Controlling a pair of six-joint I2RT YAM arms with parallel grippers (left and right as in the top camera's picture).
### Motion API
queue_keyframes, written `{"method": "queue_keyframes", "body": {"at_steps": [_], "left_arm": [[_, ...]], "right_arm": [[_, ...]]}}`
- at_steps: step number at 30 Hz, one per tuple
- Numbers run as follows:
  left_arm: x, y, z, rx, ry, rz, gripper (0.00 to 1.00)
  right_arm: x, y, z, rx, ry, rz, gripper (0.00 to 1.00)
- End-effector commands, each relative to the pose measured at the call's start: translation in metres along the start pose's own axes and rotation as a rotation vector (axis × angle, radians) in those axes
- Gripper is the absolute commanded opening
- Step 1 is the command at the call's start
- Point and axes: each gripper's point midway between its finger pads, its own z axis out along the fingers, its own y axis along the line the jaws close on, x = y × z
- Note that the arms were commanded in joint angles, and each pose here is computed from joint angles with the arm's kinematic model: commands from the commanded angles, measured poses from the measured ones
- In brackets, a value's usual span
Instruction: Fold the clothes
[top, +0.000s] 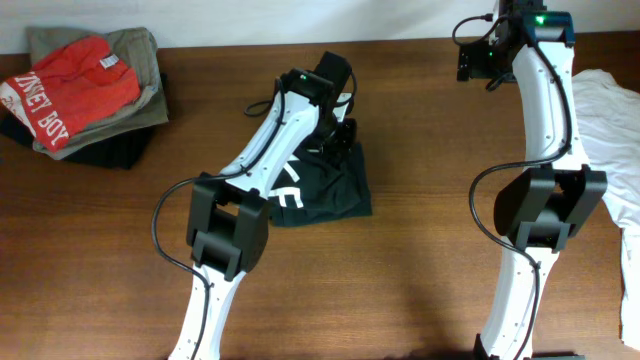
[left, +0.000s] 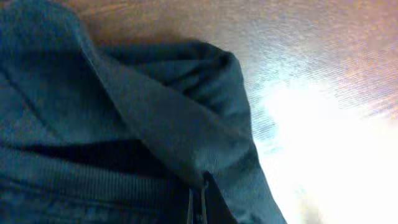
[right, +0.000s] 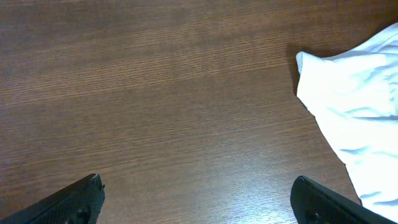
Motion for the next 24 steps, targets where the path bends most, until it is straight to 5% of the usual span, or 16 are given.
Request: {"method": "queue_keyframes", "body": {"at_steps": [1,3,4,10,15,16,18,21,22,23,24], "left_arm": [[-0.01,-0.017,-0.05,0.036,-0.081,0.054,0.01],[-0.007,-0.019,-0.059,0.037,-0.083,0.054,0.07],[-0.004,-0.019,-0.059,0.035,-0.071,0.054,0.18],[0.018,-0.057,-0.025,0.034,-0.016,0.139,0.24],[0.059,-0.089,0.017,0.027,0.074,0.225,0.24],[0.063,-0.094,0.018,0.028,0.08,0.253,0.17],[0.062,-0.098,0.013,0.034,0.065,0.28,0.06],[0.041,-0.094,-0.026,-0.013,-0.046,0.282,0.06],[0.034,-0.088,-0.041,-0.052,-0.09,0.28,0.13],[0.022,-0.075,-0.068,-0.119,-0.168,0.253,0.43],[0.014,-0.063,-0.087,-0.154,-0.219,0.209,0.59]], "right_arm": [[-0.009,-0.001,-0.017,0.006,-0.042,0.005,0.99],[-0.009,-0.001,-0.017,0.006,-0.042,0.005,0.99],[-0.009,-0.001,-0.017,0.006,-0.042,0.005,0.99],[-0.009,-0.001,-0.017,0.006,-0.042,0.005,0.99],[-0.009,-0.001,-0.017,0.006,-0.042,0.005,0.99],[-0.009,-0.001,-0.017,0.006,-0.042,0.005,0.99],[-0.009,-0.001,-0.017,0.006,-0.042,0.005,0.99],[-0.009,-0.001,-0.017,0.006,-0.042,0.005,0.99],[-0.009,-0.001,-0.017,0.006,-0.042,0.005,0.99],[-0.009,-0.001,-0.017,0.006,-0.042,0.005,0.99],[-0.009,-0.001,-0.017,0.006,-0.042,0.005,0.99]]}}
